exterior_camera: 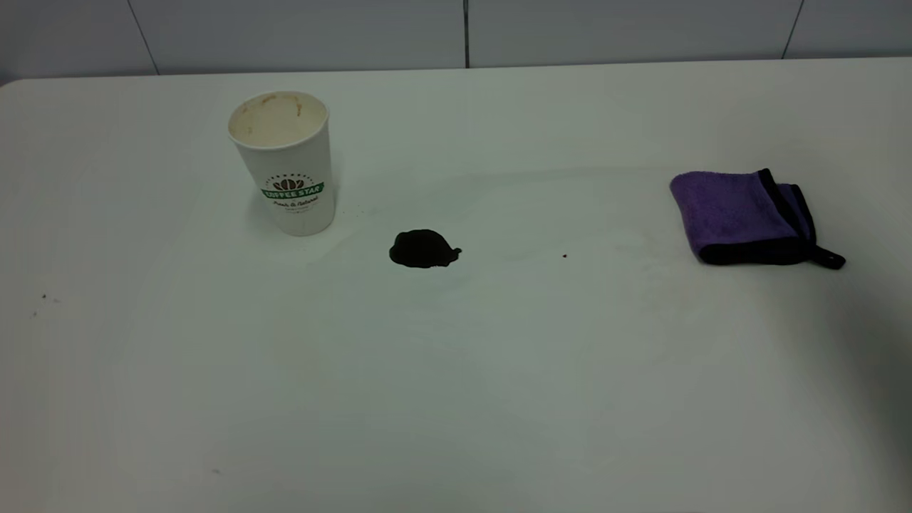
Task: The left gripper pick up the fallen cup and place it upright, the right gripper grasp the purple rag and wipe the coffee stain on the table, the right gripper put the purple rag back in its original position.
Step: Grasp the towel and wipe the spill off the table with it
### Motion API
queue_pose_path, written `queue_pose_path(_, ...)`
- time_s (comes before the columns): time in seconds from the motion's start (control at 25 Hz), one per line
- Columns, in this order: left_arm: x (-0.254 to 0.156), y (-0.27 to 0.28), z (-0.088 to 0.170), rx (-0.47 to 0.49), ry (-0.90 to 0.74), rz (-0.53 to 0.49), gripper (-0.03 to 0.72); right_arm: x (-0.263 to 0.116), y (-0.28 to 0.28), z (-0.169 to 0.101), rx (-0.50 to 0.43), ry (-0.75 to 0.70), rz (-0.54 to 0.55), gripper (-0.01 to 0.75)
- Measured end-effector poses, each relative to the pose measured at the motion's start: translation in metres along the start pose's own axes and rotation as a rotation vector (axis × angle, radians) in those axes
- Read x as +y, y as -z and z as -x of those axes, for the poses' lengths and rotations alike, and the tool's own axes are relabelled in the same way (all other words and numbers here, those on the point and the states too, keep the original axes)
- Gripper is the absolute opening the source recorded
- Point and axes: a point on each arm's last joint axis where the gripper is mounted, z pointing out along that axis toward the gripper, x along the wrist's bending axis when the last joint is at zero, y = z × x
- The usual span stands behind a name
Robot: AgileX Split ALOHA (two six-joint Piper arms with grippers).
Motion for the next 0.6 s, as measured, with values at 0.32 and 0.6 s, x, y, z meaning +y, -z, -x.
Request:
queue_pose_path(0.32,0.000,0.000,0.000,0.000,0.000,-0.001,0.501,0.046,-0.127,-0.023,0.021,0.096,-0.143,0.728)
queue_pose_path(0.6,0.000,0.000,0.000,0.000,0.000,-0.001,0.501,0.073,-0.190,-0.035,0.017,0.164,-0.196,0.727)
